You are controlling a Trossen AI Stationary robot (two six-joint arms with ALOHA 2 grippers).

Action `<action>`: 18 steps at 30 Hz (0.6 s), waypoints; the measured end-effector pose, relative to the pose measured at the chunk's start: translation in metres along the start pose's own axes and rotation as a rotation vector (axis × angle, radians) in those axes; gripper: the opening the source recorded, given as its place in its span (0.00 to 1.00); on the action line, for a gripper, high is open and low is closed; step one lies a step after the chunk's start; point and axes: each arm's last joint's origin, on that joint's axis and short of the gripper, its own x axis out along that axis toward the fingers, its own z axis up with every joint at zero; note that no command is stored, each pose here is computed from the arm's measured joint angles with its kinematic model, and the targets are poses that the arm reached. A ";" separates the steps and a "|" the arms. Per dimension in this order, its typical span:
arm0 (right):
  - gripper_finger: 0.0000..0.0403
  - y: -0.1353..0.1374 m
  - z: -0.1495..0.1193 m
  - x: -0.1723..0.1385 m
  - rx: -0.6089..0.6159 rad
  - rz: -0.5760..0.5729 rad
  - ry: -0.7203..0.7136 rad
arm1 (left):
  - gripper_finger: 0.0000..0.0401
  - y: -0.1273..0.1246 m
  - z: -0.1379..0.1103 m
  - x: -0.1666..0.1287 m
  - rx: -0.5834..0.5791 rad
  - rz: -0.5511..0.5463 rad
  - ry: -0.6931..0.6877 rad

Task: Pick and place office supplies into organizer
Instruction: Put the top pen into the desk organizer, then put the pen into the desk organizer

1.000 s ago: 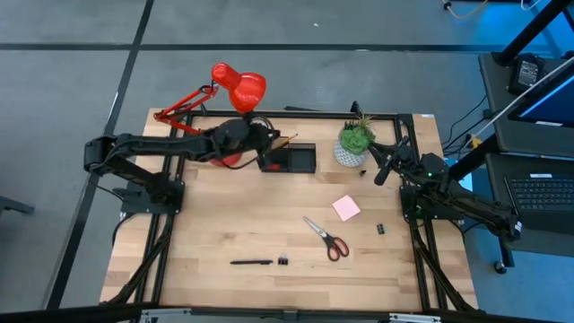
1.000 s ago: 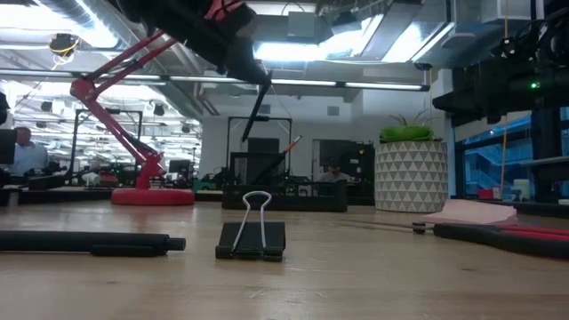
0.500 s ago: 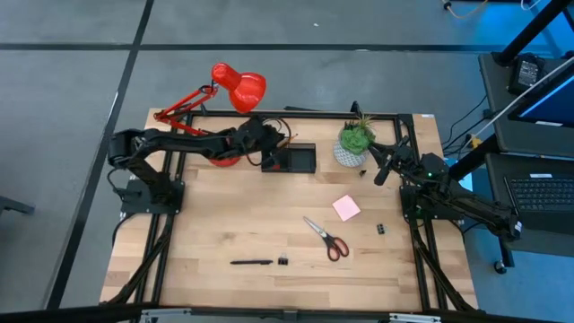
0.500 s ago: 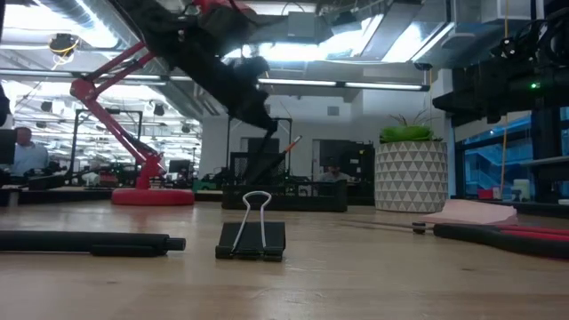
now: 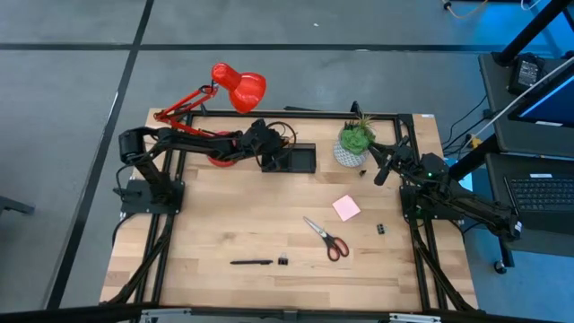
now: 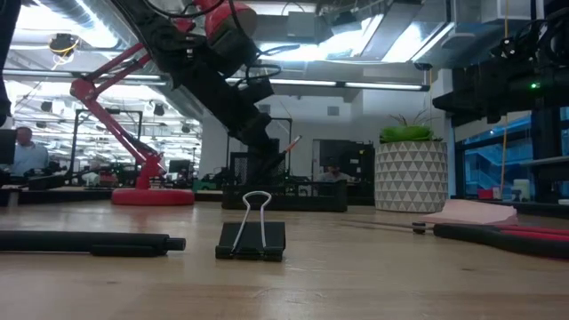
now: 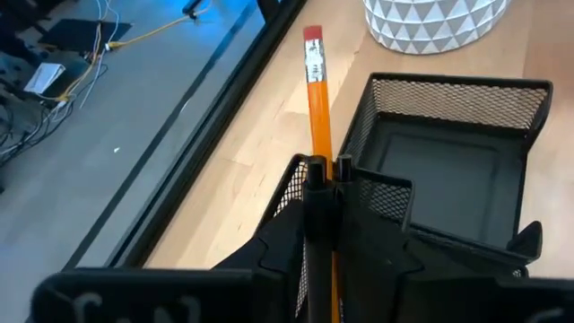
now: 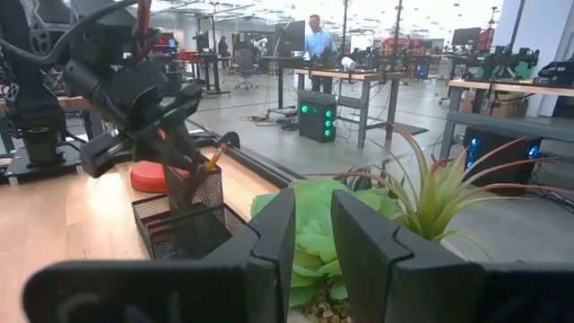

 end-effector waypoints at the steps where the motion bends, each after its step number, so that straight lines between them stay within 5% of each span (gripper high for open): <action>1: 0.20 0.000 0.000 0.000 0.000 0.000 0.000 | 0.19 0.000 0.000 0.000 0.000 0.000 -0.001; 11: 0.20 0.000 0.000 0.000 0.000 0.000 0.000 | 0.30 0.001 0.003 -0.002 -0.006 0.002 -0.024; 18: 0.20 0.000 0.000 0.000 0.000 0.000 0.000 | 0.33 0.001 0.028 -0.036 0.017 -0.017 -0.150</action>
